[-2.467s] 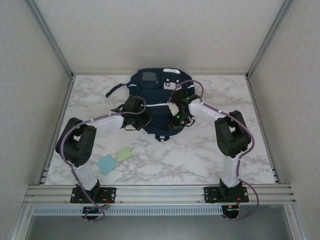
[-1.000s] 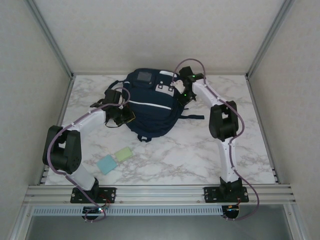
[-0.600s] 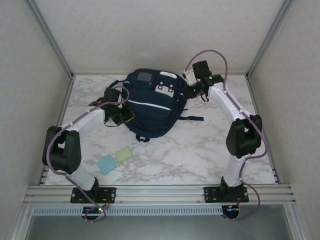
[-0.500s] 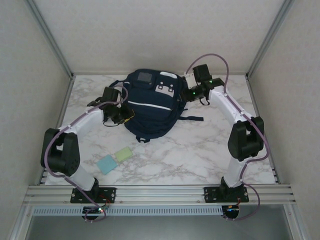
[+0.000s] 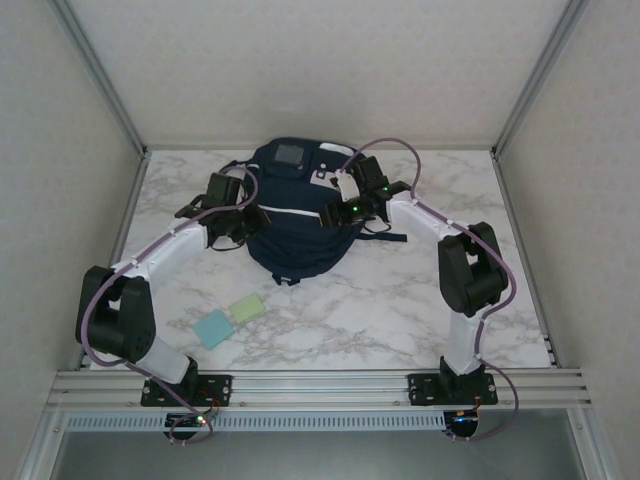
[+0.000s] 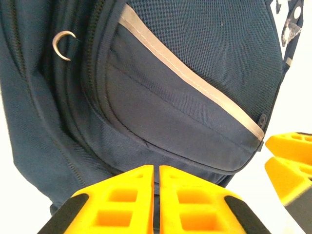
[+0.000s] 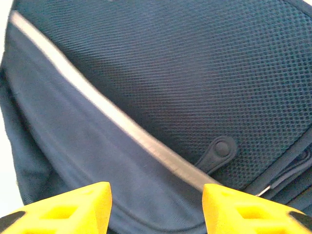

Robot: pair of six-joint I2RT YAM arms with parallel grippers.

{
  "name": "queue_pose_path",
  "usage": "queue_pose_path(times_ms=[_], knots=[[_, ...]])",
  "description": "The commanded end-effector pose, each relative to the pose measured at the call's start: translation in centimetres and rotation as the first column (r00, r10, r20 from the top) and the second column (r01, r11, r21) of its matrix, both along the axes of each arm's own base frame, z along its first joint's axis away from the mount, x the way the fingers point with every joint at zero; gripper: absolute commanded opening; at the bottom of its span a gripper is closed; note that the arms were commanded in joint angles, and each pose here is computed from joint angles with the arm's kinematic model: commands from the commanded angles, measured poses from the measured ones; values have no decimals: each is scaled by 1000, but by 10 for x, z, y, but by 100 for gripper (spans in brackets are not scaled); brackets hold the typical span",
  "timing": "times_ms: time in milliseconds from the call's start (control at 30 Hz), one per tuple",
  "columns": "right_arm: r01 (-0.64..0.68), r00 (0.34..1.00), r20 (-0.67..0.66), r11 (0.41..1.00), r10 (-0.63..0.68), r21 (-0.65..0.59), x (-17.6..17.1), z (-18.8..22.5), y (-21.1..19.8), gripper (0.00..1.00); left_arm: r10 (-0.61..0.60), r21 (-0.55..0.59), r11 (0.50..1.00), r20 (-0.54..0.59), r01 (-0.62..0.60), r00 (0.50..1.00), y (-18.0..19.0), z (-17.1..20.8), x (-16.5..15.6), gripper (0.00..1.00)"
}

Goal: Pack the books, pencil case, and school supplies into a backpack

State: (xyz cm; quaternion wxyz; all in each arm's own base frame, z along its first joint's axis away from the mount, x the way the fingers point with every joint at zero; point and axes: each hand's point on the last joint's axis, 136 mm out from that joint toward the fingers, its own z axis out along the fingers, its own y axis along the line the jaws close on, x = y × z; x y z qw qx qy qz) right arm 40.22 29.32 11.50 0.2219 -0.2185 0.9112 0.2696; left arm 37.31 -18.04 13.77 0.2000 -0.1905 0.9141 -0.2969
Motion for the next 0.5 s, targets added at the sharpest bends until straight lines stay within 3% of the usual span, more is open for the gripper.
queue_pose_path(times_ms=[0, 467], knots=[[104, 993, 56, 994, -101, -41, 28, -1, -10, 52, 30, 19, 999, -9, -30, 999, -1, -19, 4, 8], [227, 973, 54, 972, -223, -67, 49, -17, -16, 55, 6, 57, 998, -84, -2, 996, -12, -63, 5, 4]])
